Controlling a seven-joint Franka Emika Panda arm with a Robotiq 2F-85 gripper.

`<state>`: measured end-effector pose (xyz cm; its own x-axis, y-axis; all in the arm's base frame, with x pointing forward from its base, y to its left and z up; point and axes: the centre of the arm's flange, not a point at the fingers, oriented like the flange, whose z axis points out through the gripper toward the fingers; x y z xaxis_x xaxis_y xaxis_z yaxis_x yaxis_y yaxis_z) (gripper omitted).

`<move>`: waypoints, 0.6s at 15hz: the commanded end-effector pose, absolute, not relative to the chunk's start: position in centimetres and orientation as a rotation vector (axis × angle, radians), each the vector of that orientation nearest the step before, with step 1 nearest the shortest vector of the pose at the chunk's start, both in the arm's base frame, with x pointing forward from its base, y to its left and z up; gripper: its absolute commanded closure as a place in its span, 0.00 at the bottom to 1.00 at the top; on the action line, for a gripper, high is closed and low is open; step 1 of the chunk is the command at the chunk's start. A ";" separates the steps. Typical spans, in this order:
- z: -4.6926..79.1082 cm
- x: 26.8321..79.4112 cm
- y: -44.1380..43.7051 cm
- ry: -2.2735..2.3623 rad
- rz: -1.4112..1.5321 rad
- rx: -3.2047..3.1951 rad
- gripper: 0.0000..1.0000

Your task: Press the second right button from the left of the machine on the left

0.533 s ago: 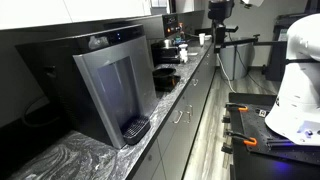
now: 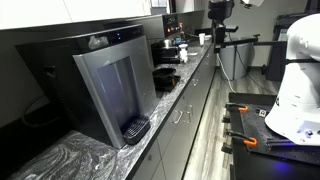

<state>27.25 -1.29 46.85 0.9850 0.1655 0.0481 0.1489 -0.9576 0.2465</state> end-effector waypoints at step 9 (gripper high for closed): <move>50.7 33.8 3.8 0.519 0.581 2.711 0.00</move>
<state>30.85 2.07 49.57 0.9041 0.3268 0.2755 0.2291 -0.9147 0.3330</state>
